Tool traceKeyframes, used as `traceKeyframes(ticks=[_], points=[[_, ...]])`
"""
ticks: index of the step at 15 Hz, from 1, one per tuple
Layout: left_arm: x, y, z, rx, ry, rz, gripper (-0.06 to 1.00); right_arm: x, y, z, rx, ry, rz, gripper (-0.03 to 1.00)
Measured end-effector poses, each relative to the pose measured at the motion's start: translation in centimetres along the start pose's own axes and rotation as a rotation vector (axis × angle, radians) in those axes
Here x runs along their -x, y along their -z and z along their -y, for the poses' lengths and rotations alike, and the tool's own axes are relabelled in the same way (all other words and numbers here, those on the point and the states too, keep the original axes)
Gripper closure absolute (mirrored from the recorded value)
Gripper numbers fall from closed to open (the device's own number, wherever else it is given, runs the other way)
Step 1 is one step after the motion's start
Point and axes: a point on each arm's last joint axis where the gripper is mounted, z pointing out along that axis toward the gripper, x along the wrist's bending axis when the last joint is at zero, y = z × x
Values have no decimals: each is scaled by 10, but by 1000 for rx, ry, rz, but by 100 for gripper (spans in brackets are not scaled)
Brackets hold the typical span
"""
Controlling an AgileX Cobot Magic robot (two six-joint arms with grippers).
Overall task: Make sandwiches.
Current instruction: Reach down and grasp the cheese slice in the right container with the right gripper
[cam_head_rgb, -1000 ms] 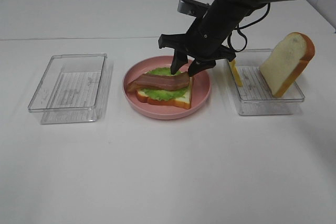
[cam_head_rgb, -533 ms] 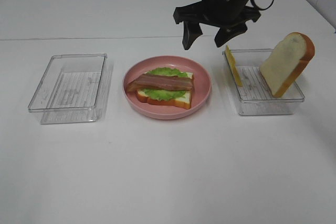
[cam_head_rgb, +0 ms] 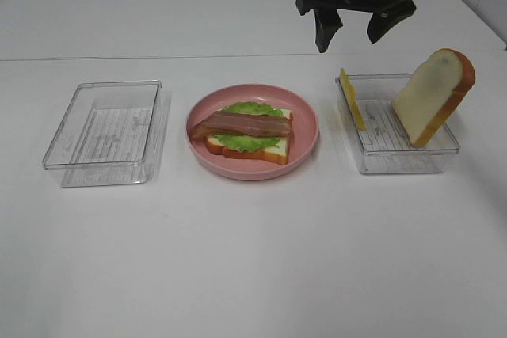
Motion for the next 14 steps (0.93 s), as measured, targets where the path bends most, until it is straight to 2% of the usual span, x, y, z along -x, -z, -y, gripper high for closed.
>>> traceKeyframes(ticks=[3, 5, 7, 11, 14], points=[[0, 0, 0, 0, 0, 0, 5, 28, -33, -6, 15, -77, -9, 26], [0, 0, 0, 0, 0, 0, 5, 34, -46, -8, 42, -90, -10, 26], [0, 0, 0, 0, 0, 0, 5, 36, -54, -9, 46, -97, -10, 27], [0, 0, 0, 0, 0, 0, 5, 36, -79, -4, 11, -100, -11, 37], [0, 0, 0, 0, 0, 0, 5, 36, -89, -2, -3, -87, -10, 38]])
